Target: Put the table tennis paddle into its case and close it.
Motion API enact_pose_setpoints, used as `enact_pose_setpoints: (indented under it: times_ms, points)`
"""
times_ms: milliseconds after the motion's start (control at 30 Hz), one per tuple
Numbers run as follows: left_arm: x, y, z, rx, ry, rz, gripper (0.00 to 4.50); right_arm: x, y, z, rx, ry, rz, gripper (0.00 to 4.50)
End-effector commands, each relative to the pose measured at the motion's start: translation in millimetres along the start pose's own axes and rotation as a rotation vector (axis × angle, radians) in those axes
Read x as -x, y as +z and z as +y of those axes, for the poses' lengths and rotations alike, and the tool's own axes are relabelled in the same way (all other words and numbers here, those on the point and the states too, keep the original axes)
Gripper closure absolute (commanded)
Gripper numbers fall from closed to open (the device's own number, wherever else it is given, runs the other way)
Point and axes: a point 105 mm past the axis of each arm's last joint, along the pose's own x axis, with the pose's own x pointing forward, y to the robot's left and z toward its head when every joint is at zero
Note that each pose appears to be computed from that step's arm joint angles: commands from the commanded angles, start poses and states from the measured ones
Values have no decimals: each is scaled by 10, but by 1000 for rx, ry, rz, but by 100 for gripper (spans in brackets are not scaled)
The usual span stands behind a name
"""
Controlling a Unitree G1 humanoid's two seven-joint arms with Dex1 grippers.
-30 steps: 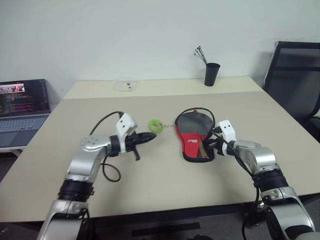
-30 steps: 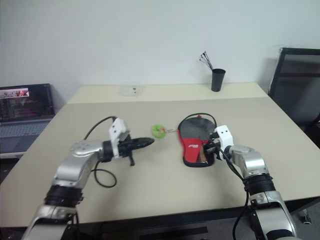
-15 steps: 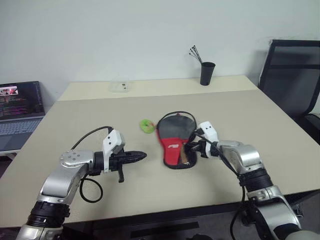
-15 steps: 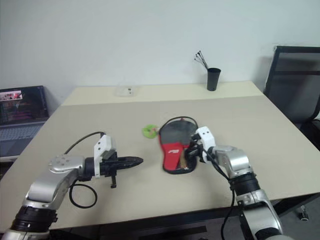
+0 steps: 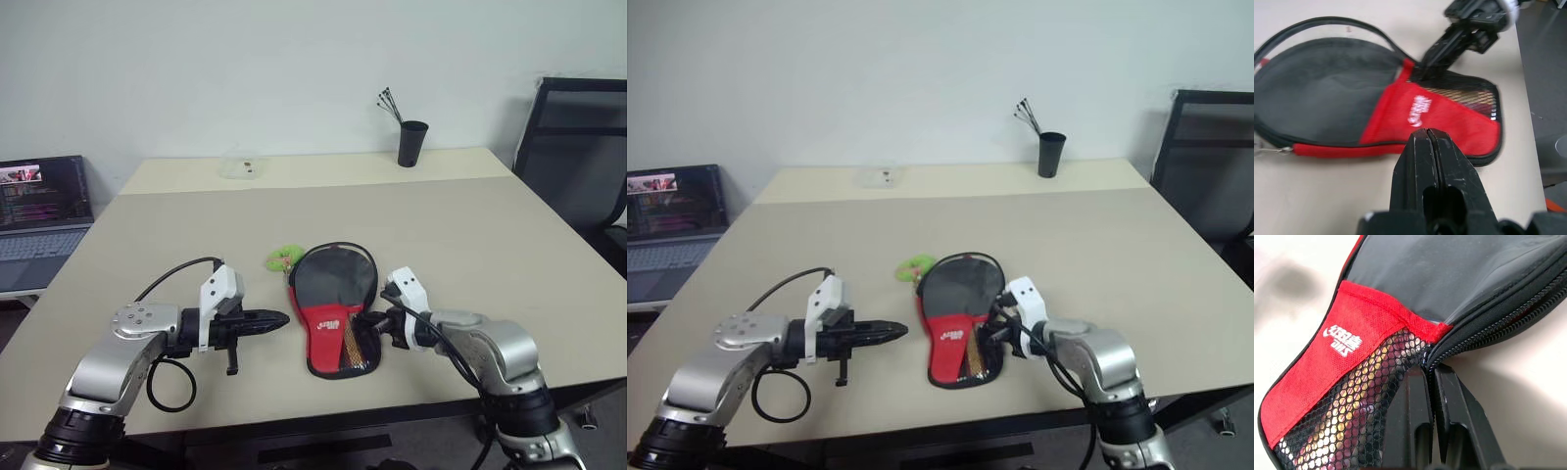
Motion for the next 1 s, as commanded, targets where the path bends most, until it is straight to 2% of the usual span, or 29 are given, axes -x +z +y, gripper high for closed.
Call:
enact_pose_setpoints:
  times_ms: [33,367,733,833,1000]
  points:
    - [37,121,-4,-49,-9,-18,450,116,6,76,-7,8,-19,446]
    - [24,121,20,-59,-16,-12,450,276,-194,121,-39,-1,22,446]
    - [0,122,43,-64,0,-15,450,244,-184,96,-52,-38,13,446]
    - [-2,125,53,-50,19,-24,450,355,-117,35,51,-64,-3,380]
    - [12,128,105,-25,79,-47,450,604,141,142,180,34,-77,223]
